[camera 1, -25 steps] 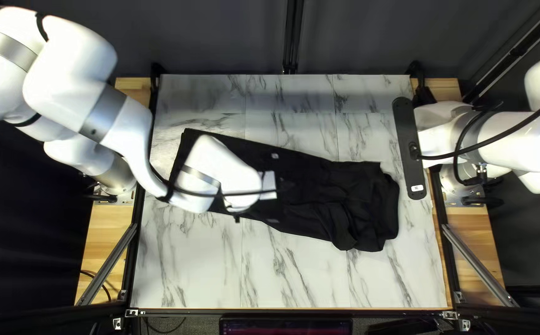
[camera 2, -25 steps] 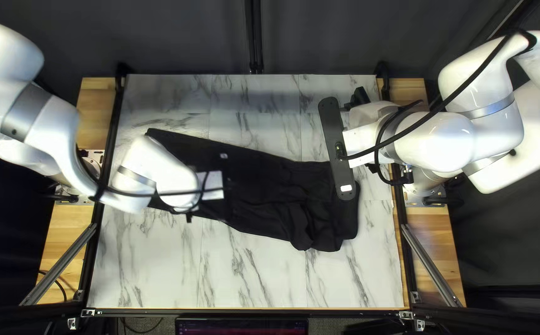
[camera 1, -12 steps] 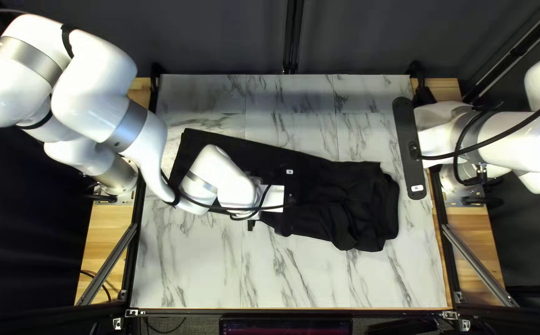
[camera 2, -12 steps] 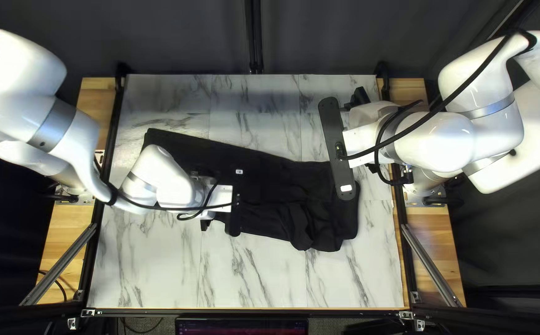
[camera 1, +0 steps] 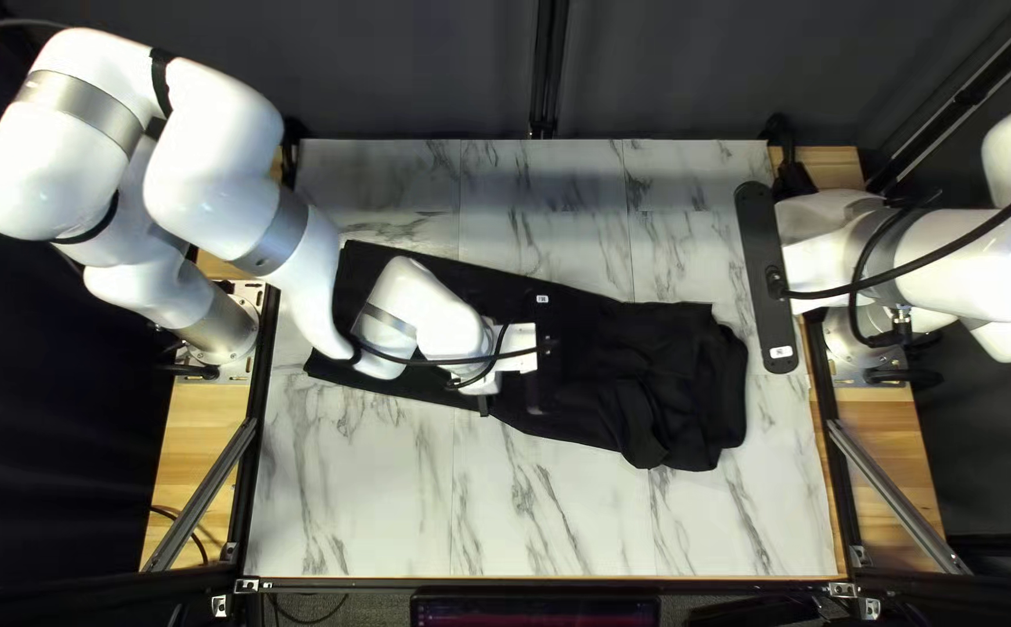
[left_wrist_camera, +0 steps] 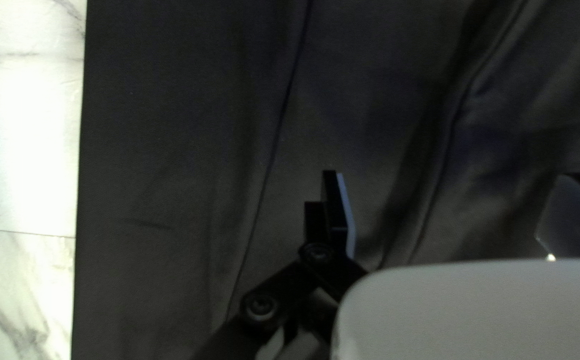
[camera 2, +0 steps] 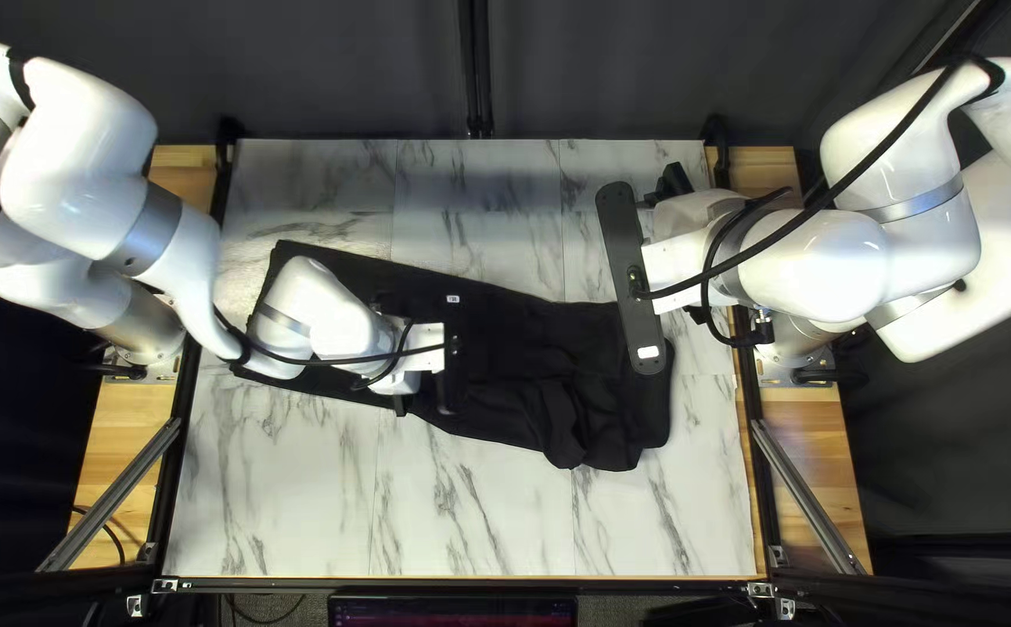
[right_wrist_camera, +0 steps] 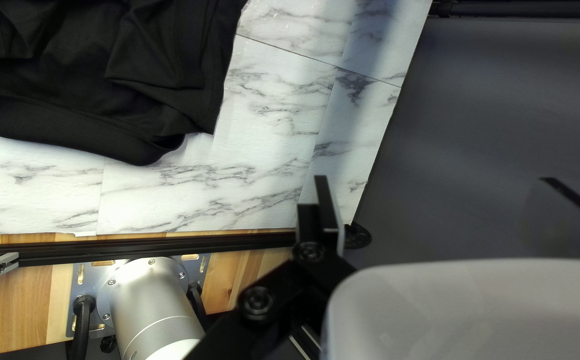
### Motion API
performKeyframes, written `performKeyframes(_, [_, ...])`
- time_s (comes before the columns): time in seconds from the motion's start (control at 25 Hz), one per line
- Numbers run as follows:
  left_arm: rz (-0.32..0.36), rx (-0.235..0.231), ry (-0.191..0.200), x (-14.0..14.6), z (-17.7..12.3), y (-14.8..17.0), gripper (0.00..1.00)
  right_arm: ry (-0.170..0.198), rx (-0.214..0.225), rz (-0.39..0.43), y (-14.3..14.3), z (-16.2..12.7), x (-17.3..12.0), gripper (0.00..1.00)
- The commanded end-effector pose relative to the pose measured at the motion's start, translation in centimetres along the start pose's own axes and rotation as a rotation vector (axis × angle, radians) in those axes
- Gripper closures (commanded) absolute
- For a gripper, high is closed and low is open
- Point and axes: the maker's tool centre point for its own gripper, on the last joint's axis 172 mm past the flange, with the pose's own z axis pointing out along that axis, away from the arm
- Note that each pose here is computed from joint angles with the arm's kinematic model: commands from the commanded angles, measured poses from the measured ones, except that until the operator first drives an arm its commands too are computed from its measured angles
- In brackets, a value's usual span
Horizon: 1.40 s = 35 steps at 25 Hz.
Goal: Fold t-shirt
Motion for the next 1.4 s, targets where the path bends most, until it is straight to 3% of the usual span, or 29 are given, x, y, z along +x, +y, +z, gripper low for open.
performKeyframes(0.04, [-0.009, -0.006, -0.01, 0.0, 0.1, 0.1, 1.0, 0.0, 0.0, 0.0, 0.0, 0.0, 0.0, 0.0])
performKeyframes(0.52, [-0.023, -0.02, -0.036, -0.7, -1.2, 0.9, 1.0, 0.0, 0.0, 0.0, 0.0, 0.0, 0.0, 0.0])
performKeyframes(0.92, [0.027, -0.003, -0.044, 1.6, -3.8, -0.8, 1.0, 0.0, 0.0, 0.0, 0.0, 0.0, 0.0, 0.0])
performKeyframes(1.28, [0.047, 0.021, -0.053, 1.7, -2.1, -3.8, 1.0, 0.0, 0.0, 0.0, 0.0, 0.0, 0.0, 0.0])
performKeyframes(1.32, [0.042, 0.024, -0.055, 1.6, -1.7, -4.0, 1.0, 0.0, 0.0, 0.0, 0.0, 0.0, 0.0, 0.0])
performKeyframes(1.4, [0.037, 0.026, -0.057, 1.5, -1.3, -4.1, 0.86, 0.0, 0.0, 0.0, 0.0, 0.0, 0.0, 0.0])
